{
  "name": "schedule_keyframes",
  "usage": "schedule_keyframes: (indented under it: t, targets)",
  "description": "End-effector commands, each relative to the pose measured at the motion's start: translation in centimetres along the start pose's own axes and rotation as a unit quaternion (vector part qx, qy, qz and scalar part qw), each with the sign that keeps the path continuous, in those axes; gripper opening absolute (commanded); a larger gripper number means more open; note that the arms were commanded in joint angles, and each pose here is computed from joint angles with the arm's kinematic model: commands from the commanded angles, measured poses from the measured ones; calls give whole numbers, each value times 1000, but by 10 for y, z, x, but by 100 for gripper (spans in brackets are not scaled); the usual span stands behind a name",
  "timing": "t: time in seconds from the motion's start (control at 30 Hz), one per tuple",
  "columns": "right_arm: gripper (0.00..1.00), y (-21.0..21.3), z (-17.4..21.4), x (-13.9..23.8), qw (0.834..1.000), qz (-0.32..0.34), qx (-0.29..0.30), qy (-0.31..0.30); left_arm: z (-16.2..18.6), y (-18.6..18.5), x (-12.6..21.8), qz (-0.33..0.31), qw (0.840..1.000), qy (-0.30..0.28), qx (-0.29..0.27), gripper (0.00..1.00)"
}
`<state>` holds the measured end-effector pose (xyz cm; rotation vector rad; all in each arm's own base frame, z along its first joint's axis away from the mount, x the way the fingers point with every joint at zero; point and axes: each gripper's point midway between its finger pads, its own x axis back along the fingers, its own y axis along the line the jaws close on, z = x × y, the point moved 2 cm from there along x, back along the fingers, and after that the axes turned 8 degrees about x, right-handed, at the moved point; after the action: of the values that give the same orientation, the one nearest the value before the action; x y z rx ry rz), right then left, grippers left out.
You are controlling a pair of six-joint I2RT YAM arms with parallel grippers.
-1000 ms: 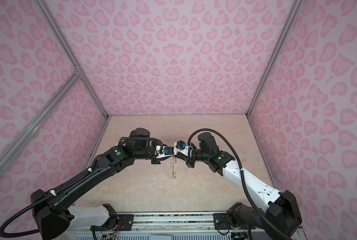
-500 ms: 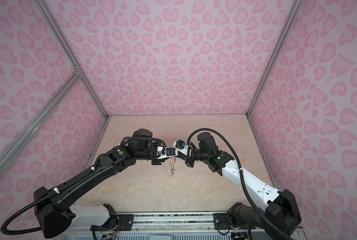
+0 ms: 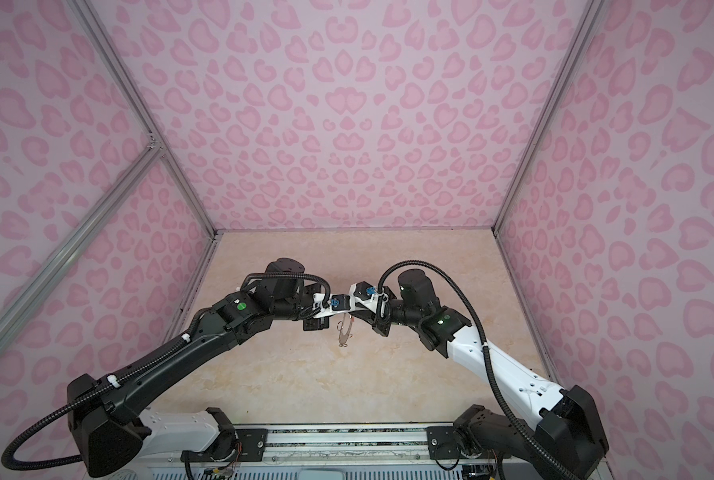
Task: Put the keys on the keyring
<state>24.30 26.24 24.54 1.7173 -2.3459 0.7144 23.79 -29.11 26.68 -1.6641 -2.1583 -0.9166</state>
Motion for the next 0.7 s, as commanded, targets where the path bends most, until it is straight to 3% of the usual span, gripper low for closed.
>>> schedule_keyframes:
  t: [0.0, 0.37, 0.67]
  targets:
    - [28, -6, 3, 4, 999, 36, 15, 0, -18, 11, 7, -18, 998, -55, 25, 3]
    - [33, -2, -7, 9, 997, 67, 3, -46, -42, 26, 21, -50, 979, -171, 98, 3]
    - [33, -17, -20, 6, 991, 113, -1, -65, -46, 26, 27, -58, 970, -201, 121, 3]
